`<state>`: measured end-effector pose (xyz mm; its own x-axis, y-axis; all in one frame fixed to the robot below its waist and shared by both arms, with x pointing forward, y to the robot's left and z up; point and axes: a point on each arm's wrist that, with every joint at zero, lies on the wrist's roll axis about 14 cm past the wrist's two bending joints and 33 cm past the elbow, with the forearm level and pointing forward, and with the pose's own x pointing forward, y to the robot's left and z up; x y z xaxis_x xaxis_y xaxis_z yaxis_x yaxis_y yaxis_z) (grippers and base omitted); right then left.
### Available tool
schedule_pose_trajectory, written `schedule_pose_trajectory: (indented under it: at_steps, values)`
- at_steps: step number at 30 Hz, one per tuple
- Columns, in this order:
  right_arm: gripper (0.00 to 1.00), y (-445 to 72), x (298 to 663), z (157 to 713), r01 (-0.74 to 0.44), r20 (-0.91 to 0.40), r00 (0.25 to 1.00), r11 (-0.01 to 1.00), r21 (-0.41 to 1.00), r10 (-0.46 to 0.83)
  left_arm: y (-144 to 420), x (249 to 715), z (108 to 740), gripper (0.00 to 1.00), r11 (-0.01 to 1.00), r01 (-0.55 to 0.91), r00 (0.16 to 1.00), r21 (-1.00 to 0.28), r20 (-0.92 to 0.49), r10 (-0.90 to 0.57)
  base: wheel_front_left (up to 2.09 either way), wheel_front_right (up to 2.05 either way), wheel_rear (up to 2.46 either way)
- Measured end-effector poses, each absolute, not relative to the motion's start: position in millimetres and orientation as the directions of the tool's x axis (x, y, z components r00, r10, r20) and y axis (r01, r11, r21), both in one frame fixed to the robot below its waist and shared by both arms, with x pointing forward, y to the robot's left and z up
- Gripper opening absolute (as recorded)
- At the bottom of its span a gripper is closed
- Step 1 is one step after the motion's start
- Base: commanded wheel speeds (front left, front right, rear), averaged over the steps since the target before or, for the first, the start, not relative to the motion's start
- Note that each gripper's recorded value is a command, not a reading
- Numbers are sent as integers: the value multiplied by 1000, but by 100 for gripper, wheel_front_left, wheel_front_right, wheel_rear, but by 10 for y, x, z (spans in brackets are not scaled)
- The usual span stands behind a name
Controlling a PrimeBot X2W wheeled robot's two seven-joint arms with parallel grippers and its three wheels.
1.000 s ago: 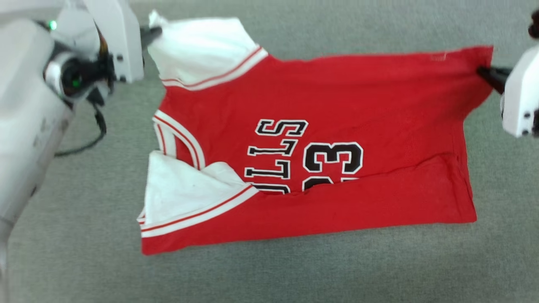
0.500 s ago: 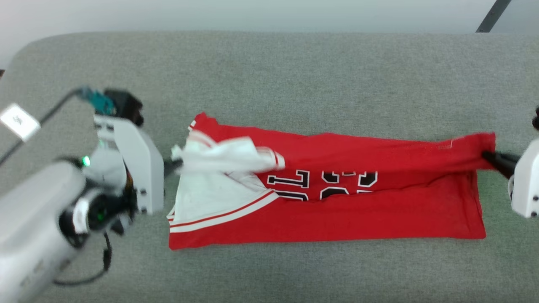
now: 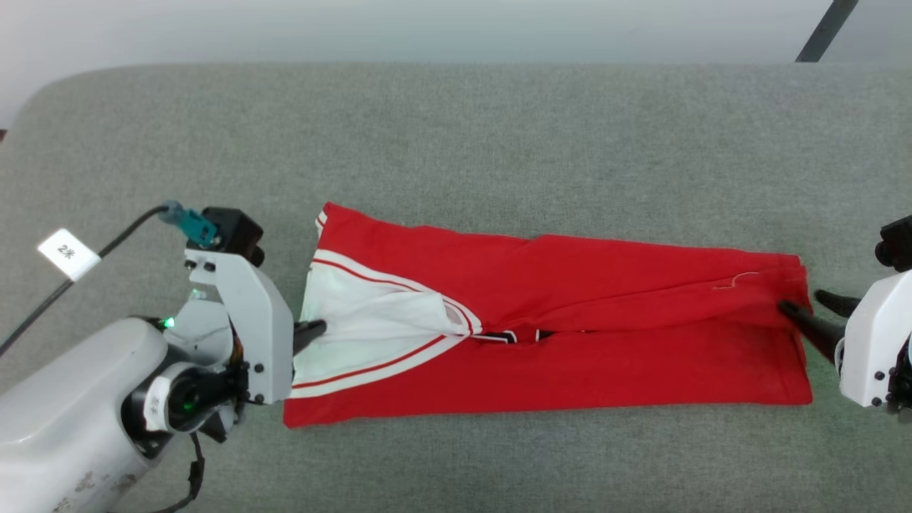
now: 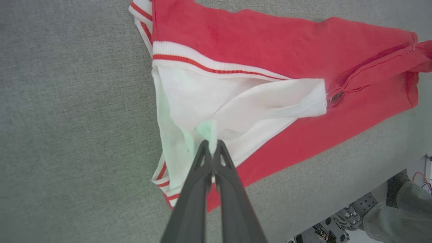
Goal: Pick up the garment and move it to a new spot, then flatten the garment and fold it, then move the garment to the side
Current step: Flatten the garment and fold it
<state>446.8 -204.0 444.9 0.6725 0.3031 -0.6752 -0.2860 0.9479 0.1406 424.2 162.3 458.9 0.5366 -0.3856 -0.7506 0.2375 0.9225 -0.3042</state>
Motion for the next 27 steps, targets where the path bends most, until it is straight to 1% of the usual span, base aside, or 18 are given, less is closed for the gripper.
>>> schedule_pose_trajectory:
  at_steps: [1, 3, 4, 5, 10, 12, 13, 16, 20, 22, 27]
  values:
    - [100, -2049, 4459, 4472, -286, -675, 675, 949, 135, 300, 1622, 4227, 4598, 48, 922, 243, 532, -301, -753, -386, 0, 0, 0]
    - [100, -2064, 4417, 4501, -283, -679, 672, 950, 132, 295, 1617, 4207, 4636, 75, 921, 251, 534, -297, -751, -388, 0, 0, 0]
    - [100, -2065, 4405, 4533, -284, -677, 675, 950, 129, 294, 1618, 4200, 4661, 75, 921, 255, 536, -295, -749, -389, 0, 0, 0]
    - [100, -2065, 4407, 4584, -286, -666, 685, 950, 126, 294, 1620, 4192, 4688, 78, 921, 261, 540, -291, -746, -388, 0, 0, 0]
    - [100, -2032, 4353, 4807, -299, -617, 726, 948, 112, 302, 1634, 4196, 4888, 95, 920, 270, 602, -285, -696, -392, 0, 0, 0]
    - [100, -2024, 4332, 4896, -300, -588, 750, 948, 108, 305, 1648, 4182, 4948, 96, 920, 269, 628, -285, -672, -392, 0, 0, 0]
    - [100, -2015, 4314, 4933, -306, -574, 760, 947, 96, 304, 1641, 4163, 4974, 100, 918, 276, 638, -287, -659, -398, 0, 0, 0]
    - [100, -2017, 4252, 4999, -300, -540, 786, 949, 93, 302, 1611, 4120, 5056, 100, 909, 291, 675, -298, -609, -416, 0, 0, 0]
    - [100, -2014, 4156, 5028, -293, -512, 805, 951, 98, 300, 1610, 3956, 4961, 100, 907, 280, 672, -316, -610, -420, 0, 0, 0]
    - [100, -1997, 4115, 5045, -291, -494, 814, 951, 108, 305, 1600, 3919, 4968, 100, 902, 281, 685, -328, -590, -428, 0, 0, 0]
    - [100, -1997, 4080, 5182, -284, -416, 859, 954, 94, 297, 1587, 3949, 5179, 100, 887, 332, 771, -321, -449, -451, 0, 0, 0]
